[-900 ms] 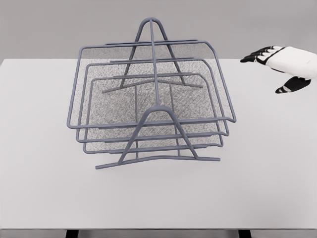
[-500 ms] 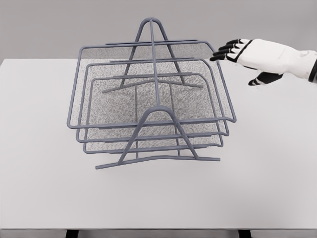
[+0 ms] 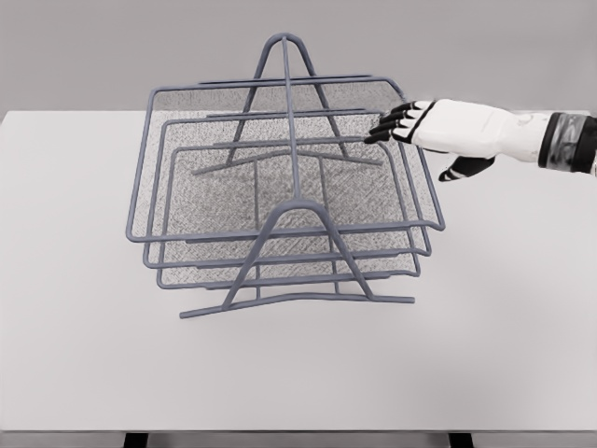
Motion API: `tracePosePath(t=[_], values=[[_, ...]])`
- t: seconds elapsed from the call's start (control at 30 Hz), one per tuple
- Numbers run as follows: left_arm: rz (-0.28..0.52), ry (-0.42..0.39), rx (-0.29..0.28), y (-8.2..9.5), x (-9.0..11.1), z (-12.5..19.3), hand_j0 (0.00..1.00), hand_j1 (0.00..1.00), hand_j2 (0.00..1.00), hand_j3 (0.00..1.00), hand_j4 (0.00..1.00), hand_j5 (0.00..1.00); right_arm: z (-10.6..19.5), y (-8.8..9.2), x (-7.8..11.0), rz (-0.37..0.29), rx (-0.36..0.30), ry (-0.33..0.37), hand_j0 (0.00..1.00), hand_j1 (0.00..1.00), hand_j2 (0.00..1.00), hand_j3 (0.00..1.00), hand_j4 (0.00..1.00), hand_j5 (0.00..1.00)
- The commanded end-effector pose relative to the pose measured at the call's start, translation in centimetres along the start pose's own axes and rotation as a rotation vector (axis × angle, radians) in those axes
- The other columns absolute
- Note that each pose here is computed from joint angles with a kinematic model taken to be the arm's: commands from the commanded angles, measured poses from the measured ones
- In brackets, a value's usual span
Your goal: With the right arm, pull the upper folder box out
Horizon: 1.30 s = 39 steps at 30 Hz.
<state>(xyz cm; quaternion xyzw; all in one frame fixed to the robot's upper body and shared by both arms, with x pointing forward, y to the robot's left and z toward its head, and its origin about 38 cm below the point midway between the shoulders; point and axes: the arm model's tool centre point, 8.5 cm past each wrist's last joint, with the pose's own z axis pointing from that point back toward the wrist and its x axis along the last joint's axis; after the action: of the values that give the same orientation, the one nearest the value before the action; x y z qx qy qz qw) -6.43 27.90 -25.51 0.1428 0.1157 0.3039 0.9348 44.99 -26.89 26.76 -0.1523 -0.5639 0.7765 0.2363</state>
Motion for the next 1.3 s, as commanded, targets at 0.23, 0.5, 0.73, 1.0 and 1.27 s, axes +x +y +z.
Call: tracePosePath(t=[0.23, 0.5, 0.73, 1.0, 1.27], values=[[0.0, 0.008, 0.004, 0.3, -0.4, -0.1, 1.0, 1.0, 1.0, 1.0, 1.0, 1.0, 0.8, 1.9, -0.2, -0.025, 0.044, 0.016, 1.0, 1.0, 1.0, 1.0, 1.0, 1.0], [-0.003, 0.009, 0.005, 0.3, -0.4, -0.1, 1.0, 1.0, 1.0, 1.0, 1.0, 1.0, 4.2, 1.5, -1.9, -0.007, 0.068, 0.094, 1.0, 1.0, 1.0, 1.0, 1.0, 1.0], [-0.006, 0.014, 0.01, 0.6, -0.8, -0.2, 1.0, 1.0, 1.0, 1.0, 1.0, 1.0, 7.8, 2.3, -3.4, -0.015, 0.116, 0.178, 1.0, 1.0, 1.0, 1.0, 1.0, 1.0], [-0.007, 0.022, 0.013, 0.9, -1.2, -0.3, 1.0, 1.0, 1.0, 1.0, 1.0, 1.0, 12.6, 4.0, -5.6, -0.07, 0.156, 0.299, 1.0, 1.0, 1.0, 1.0, 1.0, 1.0], [-0.007, 0.023, 0.014, 0.9, -1.3, -0.3, 1.0, 1.0, 1.0, 1.0, 1.0, 1.0, 17.1, 5.0, -8.4, -0.136, 0.164, 0.433, 1.0, 1.0, 1.0, 1.0, 1.0, 1.0]])
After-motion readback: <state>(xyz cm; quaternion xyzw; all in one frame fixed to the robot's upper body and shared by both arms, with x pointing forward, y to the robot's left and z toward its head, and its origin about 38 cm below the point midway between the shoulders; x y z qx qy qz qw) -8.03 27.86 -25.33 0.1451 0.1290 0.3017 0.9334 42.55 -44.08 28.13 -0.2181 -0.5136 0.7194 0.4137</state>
